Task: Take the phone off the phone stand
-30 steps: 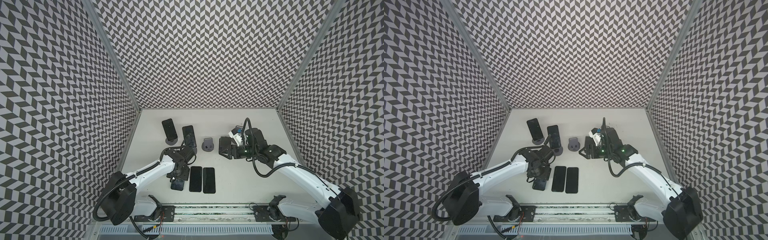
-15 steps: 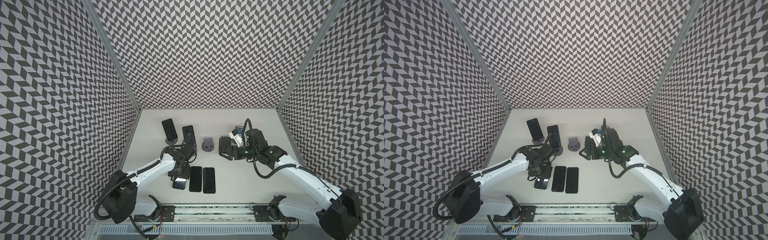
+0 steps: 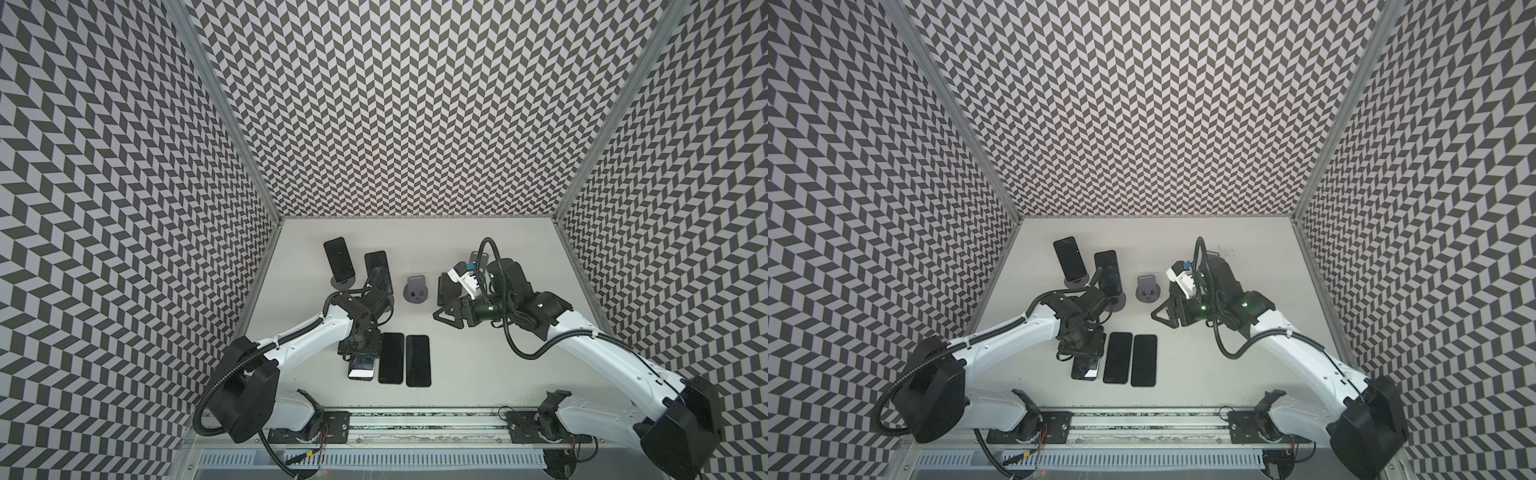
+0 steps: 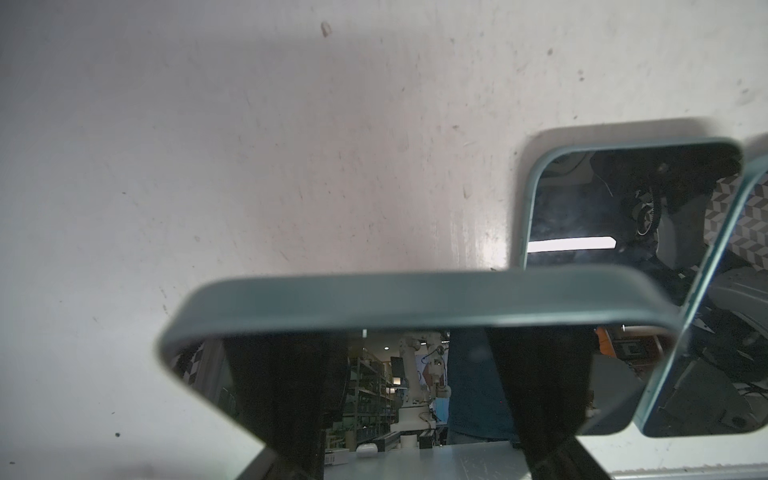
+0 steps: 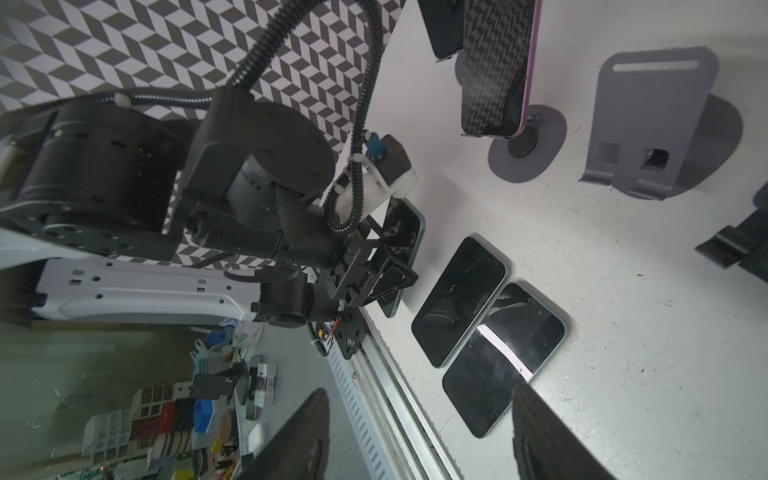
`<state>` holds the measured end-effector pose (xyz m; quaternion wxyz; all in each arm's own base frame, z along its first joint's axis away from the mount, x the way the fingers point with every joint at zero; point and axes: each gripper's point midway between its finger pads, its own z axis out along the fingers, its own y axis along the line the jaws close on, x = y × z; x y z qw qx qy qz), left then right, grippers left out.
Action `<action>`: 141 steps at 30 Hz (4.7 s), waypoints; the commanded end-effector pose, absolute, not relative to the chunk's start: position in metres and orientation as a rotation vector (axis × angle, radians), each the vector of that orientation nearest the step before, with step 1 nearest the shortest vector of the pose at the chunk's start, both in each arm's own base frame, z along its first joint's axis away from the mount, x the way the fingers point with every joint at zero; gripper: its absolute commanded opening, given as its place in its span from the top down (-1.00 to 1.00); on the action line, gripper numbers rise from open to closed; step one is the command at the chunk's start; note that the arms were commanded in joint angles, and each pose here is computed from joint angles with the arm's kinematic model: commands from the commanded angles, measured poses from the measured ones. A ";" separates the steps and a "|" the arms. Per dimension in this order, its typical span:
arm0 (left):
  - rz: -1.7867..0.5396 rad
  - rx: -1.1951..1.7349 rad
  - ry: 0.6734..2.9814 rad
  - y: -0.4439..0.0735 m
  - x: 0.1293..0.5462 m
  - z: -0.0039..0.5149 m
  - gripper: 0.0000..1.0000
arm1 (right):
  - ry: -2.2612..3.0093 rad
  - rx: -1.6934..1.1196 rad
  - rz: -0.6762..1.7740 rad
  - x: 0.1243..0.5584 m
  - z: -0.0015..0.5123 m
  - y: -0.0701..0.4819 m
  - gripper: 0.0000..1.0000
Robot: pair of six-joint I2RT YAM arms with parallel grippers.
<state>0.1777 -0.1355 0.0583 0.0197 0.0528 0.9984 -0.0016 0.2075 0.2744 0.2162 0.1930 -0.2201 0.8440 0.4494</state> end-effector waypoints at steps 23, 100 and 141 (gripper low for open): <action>-0.015 0.168 3.123 -0.133 0.188 0.047 -0.26 | 2.477 -0.864 1.209 0.180 0.168 0.308 -0.39; -0.124 0.129 3.205 -0.136 0.188 0.015 -0.65 | 2.507 -0.904 1.207 0.170 0.154 0.302 -0.44; -0.377 0.141 2.217 -0.118 0.237 0.267 -0.69 | 2.468 -0.314 0.931 0.269 0.260 0.367 -0.45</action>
